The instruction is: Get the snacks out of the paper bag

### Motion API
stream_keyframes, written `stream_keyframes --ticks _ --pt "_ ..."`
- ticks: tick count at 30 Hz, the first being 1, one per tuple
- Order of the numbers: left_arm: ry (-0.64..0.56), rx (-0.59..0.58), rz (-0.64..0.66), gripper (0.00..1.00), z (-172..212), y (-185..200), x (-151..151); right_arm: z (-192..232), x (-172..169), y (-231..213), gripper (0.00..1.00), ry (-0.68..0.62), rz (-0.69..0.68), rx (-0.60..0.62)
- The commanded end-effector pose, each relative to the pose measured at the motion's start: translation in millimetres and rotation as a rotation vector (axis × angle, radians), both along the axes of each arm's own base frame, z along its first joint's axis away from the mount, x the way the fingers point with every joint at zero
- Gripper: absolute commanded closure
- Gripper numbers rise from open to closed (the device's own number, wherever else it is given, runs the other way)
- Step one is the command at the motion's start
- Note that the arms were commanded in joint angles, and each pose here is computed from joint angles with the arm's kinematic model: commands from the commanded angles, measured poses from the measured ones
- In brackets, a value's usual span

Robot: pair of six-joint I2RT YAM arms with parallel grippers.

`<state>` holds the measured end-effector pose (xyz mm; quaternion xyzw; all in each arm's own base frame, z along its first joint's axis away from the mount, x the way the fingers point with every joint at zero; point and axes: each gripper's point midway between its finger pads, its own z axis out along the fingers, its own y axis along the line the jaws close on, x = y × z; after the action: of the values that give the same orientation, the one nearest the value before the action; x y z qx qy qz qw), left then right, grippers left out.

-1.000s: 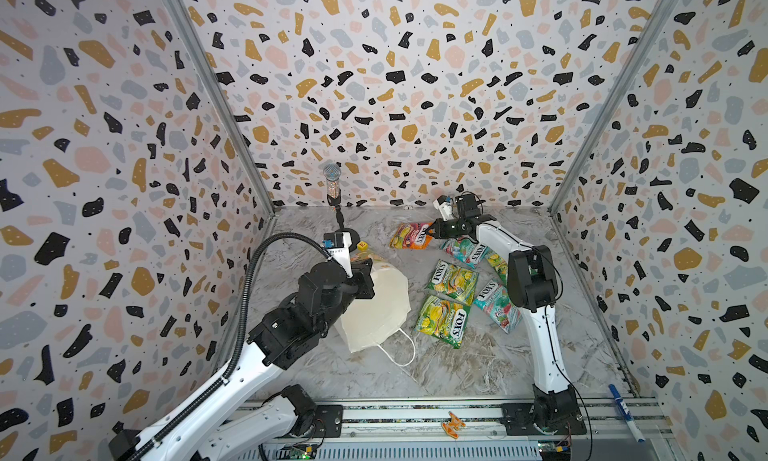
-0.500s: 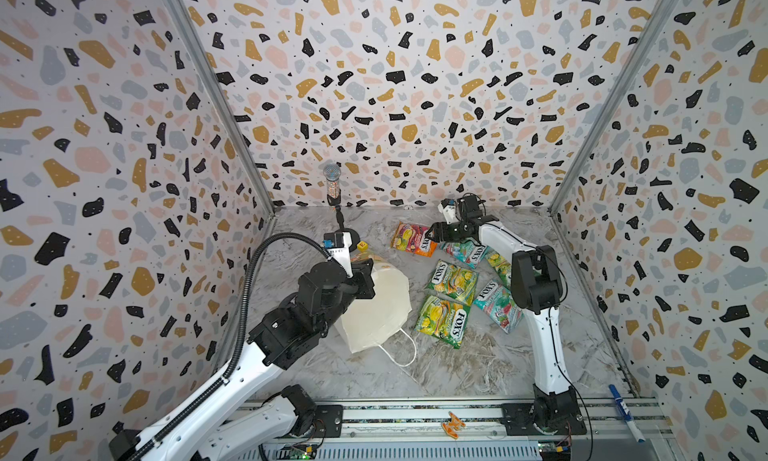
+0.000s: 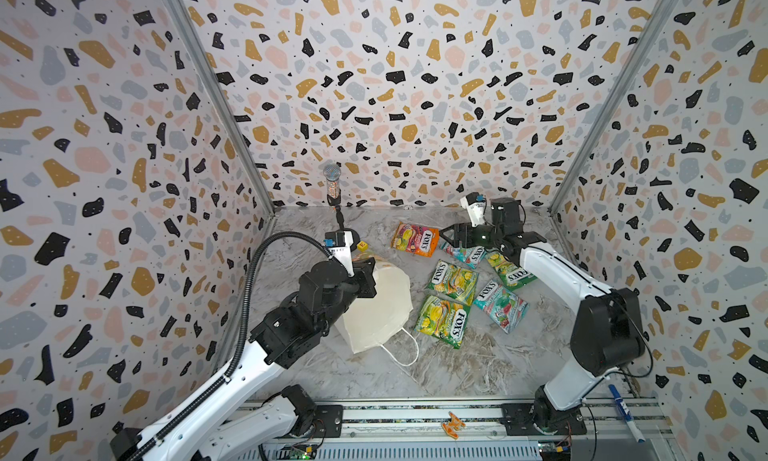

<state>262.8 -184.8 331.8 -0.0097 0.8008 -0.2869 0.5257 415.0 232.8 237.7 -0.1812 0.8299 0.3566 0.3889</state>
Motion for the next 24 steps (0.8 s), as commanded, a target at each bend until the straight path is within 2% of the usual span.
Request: stream_keyframes --ticks 1,6,11,19,24 --pt "-0.074 -0.074 -0.007 1.0 32.4 -4.2 1.7 19.6 -48.7 3.3 0.19 -0.029 0.072 0.059" --pt "-0.08 -0.097 0.001 1.0 33.7 -5.3 4.0 5.6 -130.7 5.7 0.19 0.002 0.158 0.082" --pt "-0.082 -0.119 -0.003 1.0 35.0 -9.7 7.1 -21.8 -195.3 15.9 0.19 0.057 0.242 0.08" --pt "-0.08 -0.134 0.002 1.0 36.3 -11.0 9.1 -70.2 -257.8 30.7 0.19 0.143 0.35 0.05" --pt "-0.081 -0.138 0.003 1.0 37.0 -10.8 8.9 -86.4 -277.0 41.7 0.19 0.171 0.391 0.055"
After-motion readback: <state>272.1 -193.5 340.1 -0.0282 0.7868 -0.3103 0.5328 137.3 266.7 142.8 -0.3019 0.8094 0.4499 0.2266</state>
